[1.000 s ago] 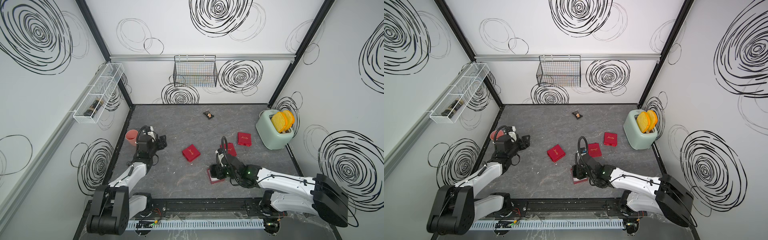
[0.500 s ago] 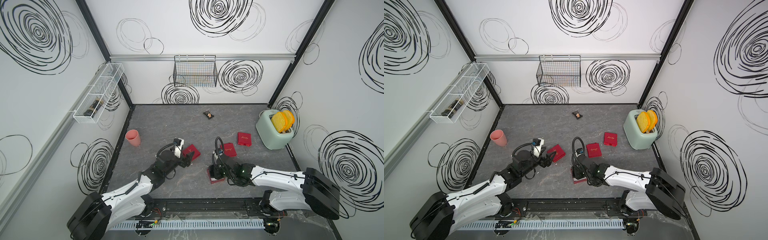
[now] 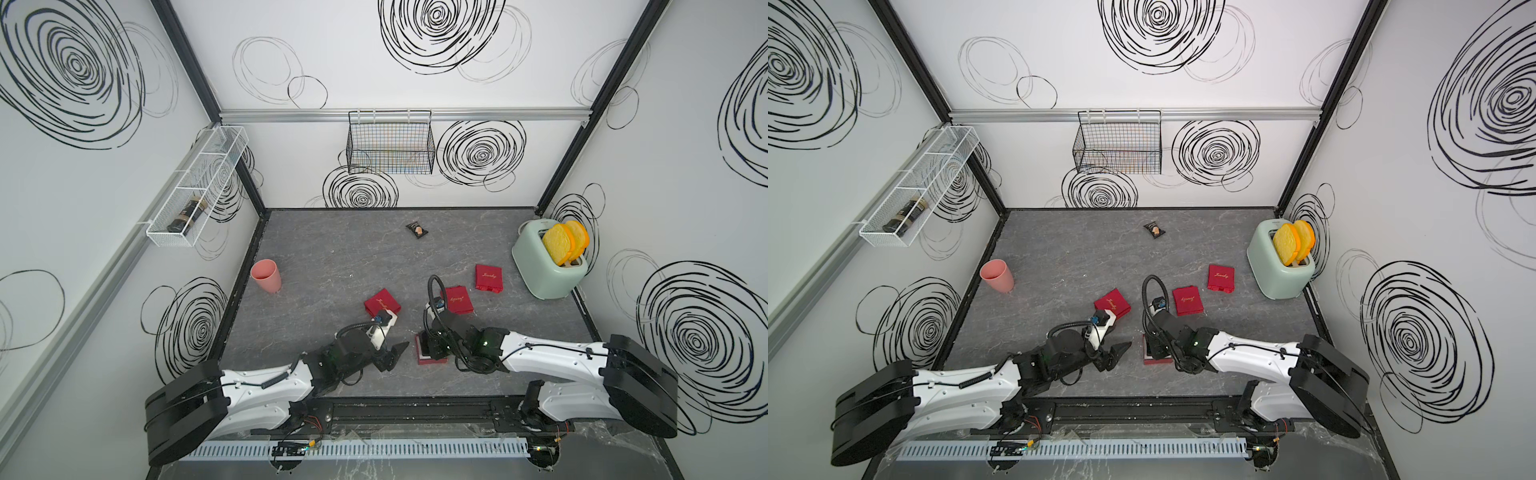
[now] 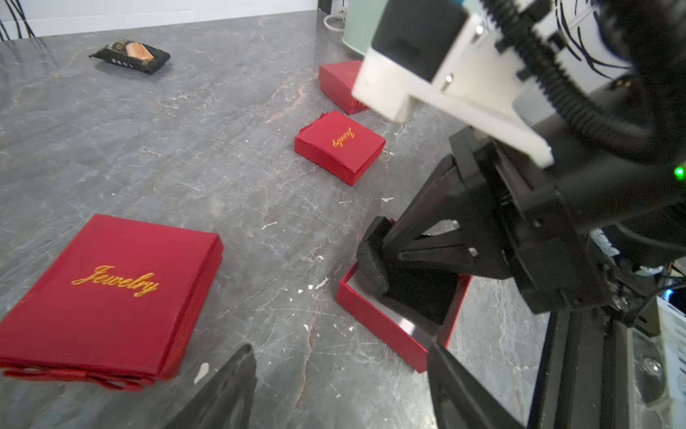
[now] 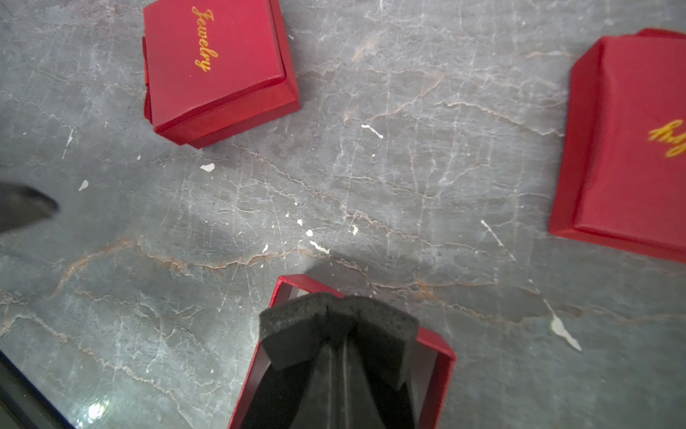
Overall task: Take the necklace out of the lift-off lid jewelry box
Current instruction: Place the inner lining in the jewelry box.
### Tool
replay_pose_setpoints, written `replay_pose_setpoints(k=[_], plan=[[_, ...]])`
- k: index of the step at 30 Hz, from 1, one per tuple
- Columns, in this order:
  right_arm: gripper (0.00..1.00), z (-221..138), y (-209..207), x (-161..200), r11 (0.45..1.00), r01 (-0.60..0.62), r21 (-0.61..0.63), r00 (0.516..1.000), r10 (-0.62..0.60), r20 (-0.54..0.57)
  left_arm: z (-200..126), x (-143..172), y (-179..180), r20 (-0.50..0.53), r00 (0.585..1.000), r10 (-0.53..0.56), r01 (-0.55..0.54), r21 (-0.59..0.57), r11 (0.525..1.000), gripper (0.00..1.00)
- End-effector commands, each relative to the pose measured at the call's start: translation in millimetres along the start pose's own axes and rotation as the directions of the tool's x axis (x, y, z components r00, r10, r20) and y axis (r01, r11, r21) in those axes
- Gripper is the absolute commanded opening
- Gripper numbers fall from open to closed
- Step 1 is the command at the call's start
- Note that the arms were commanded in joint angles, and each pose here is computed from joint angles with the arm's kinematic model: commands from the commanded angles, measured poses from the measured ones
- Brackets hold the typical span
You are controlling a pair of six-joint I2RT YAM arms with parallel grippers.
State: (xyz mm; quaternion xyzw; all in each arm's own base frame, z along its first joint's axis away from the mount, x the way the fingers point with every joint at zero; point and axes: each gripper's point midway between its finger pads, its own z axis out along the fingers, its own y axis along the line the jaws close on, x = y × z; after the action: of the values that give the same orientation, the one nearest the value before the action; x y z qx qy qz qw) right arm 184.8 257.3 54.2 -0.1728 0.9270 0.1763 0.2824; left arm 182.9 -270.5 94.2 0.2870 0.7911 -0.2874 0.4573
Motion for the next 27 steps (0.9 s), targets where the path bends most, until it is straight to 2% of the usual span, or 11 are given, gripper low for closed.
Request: replay_pose_setpoints(k=[1, 9, 17, 22, 27], plan=[[0.02, 0.9, 3.4, 1.5, 1.000, -0.013, 0.001, 1.000, 0.012, 0.010, 2.7, -2.3, -7.0, 0.045, 0.999, -0.009, 0.009, -0.012, 1.000, 0.72], [0.04, 7.9, 0.6, 13.3, 1.000, -0.024, 0.015, 0.999, 0.024, -0.022, 10.0, 13.9, -23.3, 0.021, 0.999, -0.029, 0.029, -0.008, 1.000, 0.65], [0.04, 12.2, -19.6, 25.0, 0.994, 0.003, 0.105, 0.999, 0.001, -0.037, 11.9, 15.6, -23.1, 0.022, 0.999, -0.033, 0.033, -0.020, 0.999, 0.62], [0.05, 15.1, -23.2, 29.4, 0.993, 0.013, 0.119, 0.999, -0.008, -0.048, 12.9, 19.8, -21.5, 0.013, 0.999, -0.036, 0.036, -0.024, 0.999, 0.61], [0.09, 17.0, -20.9, 32.8, 0.993, 0.022, 0.112, 0.997, -0.015, -0.069, 13.4, 24.4, -21.2, 0.002, 0.999, -0.042, 0.043, -0.023, 0.999, 0.60]])
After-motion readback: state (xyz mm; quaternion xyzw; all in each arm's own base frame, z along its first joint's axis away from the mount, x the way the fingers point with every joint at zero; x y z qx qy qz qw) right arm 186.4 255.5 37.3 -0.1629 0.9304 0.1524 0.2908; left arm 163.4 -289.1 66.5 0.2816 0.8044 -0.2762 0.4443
